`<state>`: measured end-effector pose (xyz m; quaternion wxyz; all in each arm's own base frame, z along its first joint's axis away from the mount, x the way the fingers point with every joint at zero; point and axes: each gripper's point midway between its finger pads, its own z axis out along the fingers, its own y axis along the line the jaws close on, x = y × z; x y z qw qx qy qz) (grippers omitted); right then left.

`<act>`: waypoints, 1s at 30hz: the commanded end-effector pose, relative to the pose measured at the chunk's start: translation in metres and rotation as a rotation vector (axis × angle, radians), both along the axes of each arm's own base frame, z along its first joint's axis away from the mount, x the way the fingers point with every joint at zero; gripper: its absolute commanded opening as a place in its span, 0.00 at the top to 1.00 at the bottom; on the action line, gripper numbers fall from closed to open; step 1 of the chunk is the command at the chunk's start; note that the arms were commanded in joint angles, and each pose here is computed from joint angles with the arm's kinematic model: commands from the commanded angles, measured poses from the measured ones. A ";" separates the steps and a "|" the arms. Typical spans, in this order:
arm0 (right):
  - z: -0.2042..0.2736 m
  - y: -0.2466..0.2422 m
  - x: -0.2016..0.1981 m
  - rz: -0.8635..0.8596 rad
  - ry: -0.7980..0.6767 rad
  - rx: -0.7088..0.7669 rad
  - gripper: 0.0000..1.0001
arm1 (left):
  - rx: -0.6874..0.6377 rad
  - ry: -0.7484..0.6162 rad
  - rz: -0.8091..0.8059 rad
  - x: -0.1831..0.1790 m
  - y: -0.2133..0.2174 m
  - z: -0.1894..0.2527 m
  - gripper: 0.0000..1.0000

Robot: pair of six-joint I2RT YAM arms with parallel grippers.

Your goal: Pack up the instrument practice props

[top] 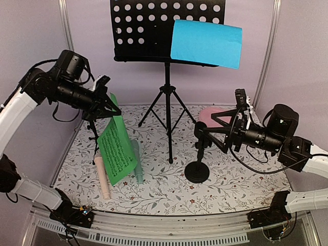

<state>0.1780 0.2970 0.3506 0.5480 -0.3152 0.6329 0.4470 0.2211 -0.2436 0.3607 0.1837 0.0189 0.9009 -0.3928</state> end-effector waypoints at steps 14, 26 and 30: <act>0.014 -0.084 0.027 -0.431 -0.008 0.058 0.01 | 0.092 0.194 -0.301 -0.003 -0.131 -0.145 1.00; 0.027 -0.105 0.051 -0.625 -0.058 0.037 0.01 | -0.017 0.306 -0.346 -0.003 -0.181 -0.200 1.00; 0.023 -0.110 0.049 -0.637 -0.056 0.026 0.01 | -0.052 0.352 -0.379 -0.005 -0.199 -0.205 1.00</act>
